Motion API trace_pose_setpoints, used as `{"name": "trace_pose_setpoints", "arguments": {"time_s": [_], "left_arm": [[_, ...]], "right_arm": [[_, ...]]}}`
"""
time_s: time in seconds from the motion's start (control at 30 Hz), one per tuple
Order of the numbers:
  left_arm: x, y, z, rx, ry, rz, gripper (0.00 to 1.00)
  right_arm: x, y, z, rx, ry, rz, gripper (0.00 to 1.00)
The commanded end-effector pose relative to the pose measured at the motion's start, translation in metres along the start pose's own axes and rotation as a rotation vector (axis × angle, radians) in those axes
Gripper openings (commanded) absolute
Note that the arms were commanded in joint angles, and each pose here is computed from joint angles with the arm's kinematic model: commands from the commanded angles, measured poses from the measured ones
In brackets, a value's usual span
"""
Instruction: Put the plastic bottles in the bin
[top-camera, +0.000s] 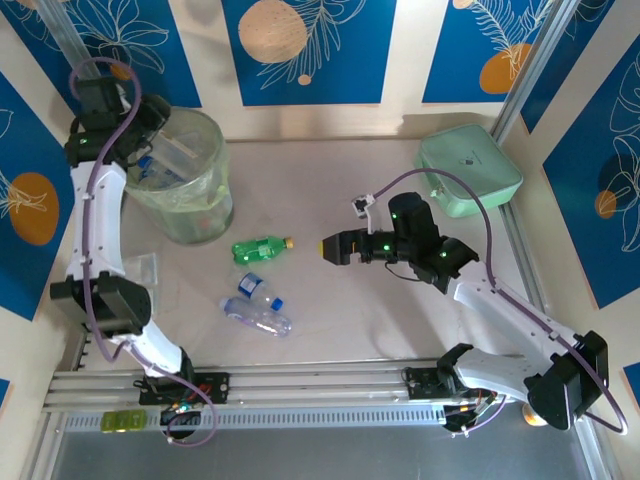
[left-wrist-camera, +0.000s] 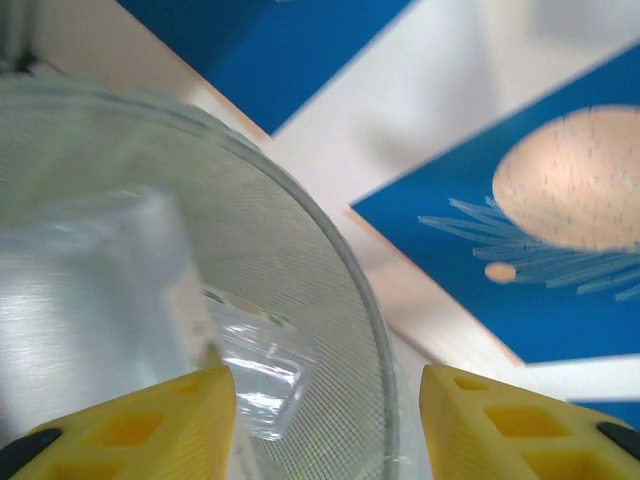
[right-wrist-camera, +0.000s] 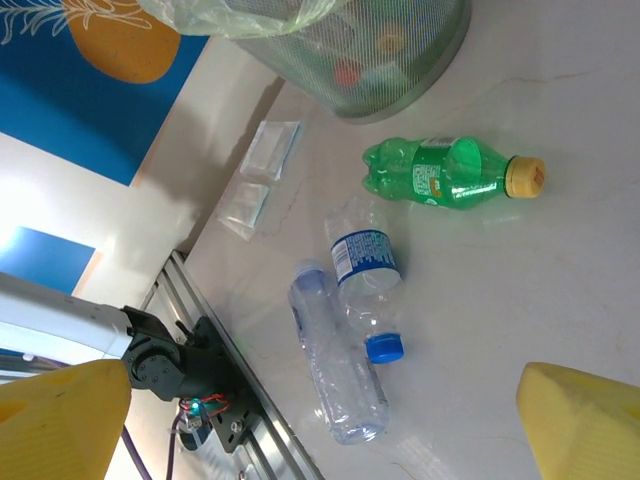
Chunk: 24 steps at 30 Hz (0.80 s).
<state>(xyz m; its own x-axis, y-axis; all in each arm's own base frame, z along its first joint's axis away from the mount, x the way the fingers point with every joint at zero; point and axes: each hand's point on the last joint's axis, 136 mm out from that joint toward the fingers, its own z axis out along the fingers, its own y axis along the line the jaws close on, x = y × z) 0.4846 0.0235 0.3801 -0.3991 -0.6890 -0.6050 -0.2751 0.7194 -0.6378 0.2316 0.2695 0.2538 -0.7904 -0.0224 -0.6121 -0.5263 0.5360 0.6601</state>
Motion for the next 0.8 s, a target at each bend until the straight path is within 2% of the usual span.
{"name": "trace_pose_setpoints", "arguments": {"time_s": [0.0, 0.2, 0.37, 0.53, 0.77], "left_arm": [[-0.001, -0.012, 0.014, 0.052, 0.029, 0.050, 0.50], [0.027, 0.025, 0.044, -0.016, 0.112, -0.002, 0.49], [0.044, 0.041, 0.045, -0.014, 0.143, -0.058, 0.48], [0.041, 0.021, 0.020, 0.065, 0.123, -0.066, 0.50], [0.003, -0.031, -0.024, 0.199, 0.010, -0.033, 0.56]], "right_arm": [[0.004, 0.006, 0.003, -0.032, 0.019, -0.017, 0.99], [0.005, 0.005, 0.005, -0.028, 0.024, -0.018, 0.99], [0.005, 0.006, 0.008, -0.032, 0.033, -0.020, 0.99], [0.012, 0.002, 0.026, 0.014, 0.114, -0.054, 1.00], [0.041, 0.012, 0.070, 0.071, 0.297, -0.215, 0.96]]}}
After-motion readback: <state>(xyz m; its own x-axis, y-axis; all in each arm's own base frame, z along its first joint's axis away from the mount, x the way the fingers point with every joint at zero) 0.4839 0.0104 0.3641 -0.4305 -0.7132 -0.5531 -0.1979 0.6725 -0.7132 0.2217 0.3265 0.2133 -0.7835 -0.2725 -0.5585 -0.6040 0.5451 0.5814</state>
